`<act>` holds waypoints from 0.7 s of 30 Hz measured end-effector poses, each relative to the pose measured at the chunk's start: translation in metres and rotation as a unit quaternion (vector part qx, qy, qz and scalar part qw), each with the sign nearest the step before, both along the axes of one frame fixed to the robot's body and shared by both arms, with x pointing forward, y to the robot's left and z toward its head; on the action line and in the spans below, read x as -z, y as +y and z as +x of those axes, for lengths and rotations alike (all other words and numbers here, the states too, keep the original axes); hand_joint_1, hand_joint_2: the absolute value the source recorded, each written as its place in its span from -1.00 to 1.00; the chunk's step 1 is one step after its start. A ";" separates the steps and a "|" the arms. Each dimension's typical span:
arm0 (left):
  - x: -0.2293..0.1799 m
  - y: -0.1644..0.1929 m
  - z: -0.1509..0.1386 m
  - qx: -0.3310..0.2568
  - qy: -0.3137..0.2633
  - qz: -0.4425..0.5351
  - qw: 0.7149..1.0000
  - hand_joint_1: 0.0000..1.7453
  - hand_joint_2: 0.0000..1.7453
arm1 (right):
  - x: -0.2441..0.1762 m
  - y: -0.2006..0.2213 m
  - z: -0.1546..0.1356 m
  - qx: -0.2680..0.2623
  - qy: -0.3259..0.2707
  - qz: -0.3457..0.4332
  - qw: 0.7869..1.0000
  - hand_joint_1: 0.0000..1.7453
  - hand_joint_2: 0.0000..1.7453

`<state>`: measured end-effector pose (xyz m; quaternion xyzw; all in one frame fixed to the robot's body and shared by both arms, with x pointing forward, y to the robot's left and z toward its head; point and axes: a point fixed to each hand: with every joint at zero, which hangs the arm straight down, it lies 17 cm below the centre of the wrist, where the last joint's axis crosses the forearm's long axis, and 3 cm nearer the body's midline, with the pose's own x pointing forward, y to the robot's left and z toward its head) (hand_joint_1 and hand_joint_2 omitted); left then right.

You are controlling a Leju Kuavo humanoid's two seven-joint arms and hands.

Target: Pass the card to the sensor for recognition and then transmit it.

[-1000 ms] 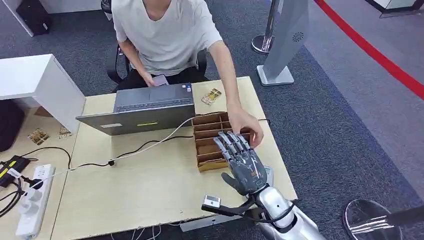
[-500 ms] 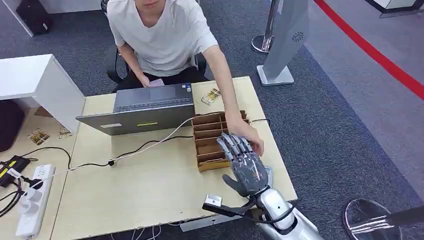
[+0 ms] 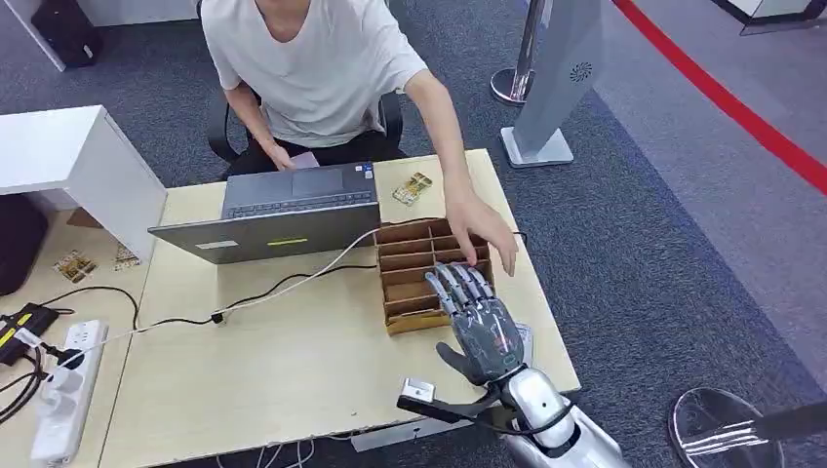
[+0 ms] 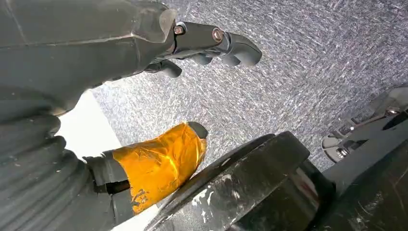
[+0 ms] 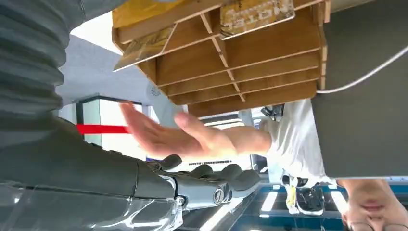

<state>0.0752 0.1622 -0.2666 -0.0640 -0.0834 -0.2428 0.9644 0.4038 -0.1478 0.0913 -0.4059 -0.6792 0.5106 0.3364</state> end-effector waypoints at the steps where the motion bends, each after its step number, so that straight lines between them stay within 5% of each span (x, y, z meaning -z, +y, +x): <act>1: 0.000 0.000 0.000 0.000 0.000 0.000 1.000 -1.00 1.00 | 0.001 0.000 0.000 0.001 0.001 -0.001 1.000 -1.00 1.00; 21: -0.001 -0.001 0.001 0.016 0.001 -0.002 1.000 -1.00 1.00 | 0.046 -0.047 0.032 0.063 0.029 -0.054 0.996 -1.00 1.00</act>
